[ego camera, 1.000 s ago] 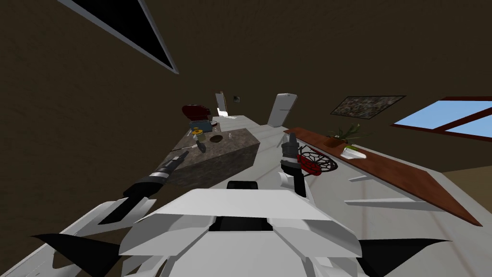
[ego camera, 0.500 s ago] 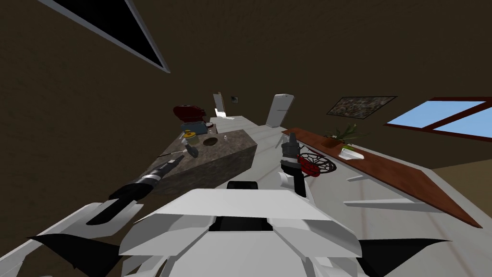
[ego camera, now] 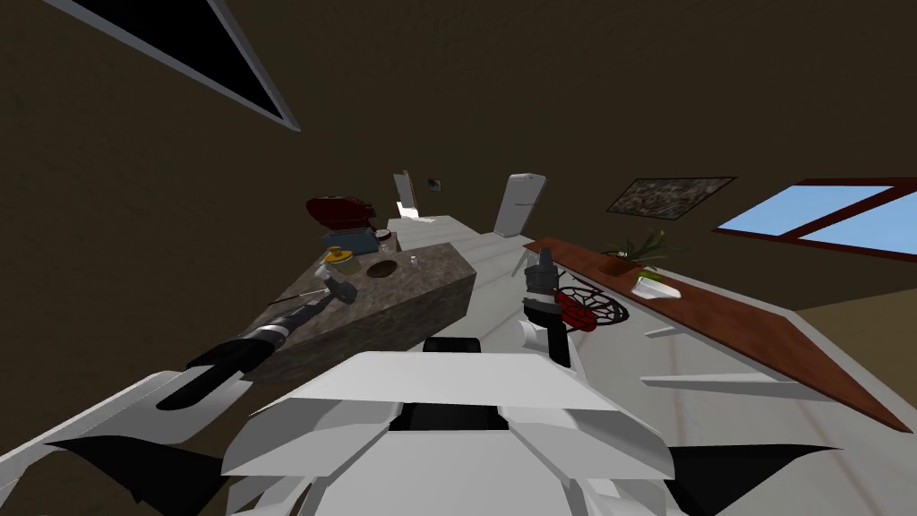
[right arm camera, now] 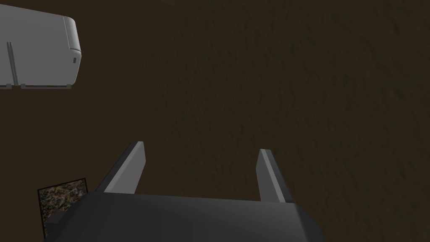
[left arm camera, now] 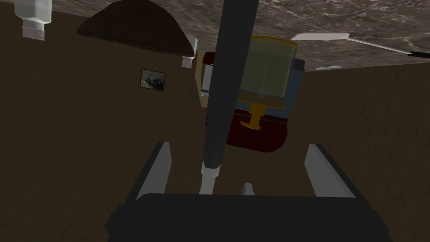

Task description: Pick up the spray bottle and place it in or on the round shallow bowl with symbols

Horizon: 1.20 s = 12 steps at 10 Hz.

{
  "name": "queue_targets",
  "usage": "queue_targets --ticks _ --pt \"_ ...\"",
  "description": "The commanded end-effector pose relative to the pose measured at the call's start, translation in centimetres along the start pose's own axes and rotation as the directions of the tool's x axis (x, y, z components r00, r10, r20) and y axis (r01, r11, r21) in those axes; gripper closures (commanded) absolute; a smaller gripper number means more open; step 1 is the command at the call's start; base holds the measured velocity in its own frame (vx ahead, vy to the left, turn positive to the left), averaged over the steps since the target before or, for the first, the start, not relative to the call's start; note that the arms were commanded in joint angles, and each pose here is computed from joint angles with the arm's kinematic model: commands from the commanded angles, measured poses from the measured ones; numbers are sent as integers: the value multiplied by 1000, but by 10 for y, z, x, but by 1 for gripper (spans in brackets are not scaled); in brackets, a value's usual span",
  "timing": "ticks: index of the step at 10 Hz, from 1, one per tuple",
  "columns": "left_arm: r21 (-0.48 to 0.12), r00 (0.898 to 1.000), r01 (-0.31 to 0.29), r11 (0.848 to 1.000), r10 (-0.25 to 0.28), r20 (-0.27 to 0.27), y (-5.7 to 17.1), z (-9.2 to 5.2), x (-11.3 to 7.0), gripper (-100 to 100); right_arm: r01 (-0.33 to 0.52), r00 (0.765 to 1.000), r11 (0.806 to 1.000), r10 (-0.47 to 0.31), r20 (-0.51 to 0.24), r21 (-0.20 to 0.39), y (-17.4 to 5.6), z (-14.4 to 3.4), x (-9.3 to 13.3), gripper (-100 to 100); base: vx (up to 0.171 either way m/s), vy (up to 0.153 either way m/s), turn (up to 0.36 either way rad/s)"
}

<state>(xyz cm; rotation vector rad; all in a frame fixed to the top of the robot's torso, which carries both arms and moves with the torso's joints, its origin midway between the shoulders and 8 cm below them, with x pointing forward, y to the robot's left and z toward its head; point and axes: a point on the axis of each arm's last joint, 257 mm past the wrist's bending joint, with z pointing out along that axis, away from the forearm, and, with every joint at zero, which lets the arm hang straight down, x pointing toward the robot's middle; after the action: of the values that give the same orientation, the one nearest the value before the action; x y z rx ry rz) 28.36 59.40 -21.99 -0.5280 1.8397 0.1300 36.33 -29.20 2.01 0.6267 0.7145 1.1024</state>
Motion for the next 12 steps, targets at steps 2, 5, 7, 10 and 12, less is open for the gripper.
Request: queue_targets --ticks 2,5,7,10,12 --pt "-64 997 -63 996 60 -41 26 1 1 -100 0 1000 1000 0 0 0 0 0 0 0 125 -68 -43" --pt "-124 989 -132 983 123 -80 52 1 -2 -100 0 1000 1000 0 0 0 0 0 0 0 96 -52 -32" --pt "-129 988 -137 982 127 -83 54 -2 -3 -100 0 1000 1000 0 0 0 0 0 0 0 42 -33 7" --pt "-138 989 -136 981 126 -84 59 0 -1 -100 0 1000 1000 0 0 0 0 0 0 0 -6 8 -20" --pt "-139 989 -136 981 126 -84 59 0 -1 100 0 1000 1000 0 0 0 0 0 0 0 0 0 0"
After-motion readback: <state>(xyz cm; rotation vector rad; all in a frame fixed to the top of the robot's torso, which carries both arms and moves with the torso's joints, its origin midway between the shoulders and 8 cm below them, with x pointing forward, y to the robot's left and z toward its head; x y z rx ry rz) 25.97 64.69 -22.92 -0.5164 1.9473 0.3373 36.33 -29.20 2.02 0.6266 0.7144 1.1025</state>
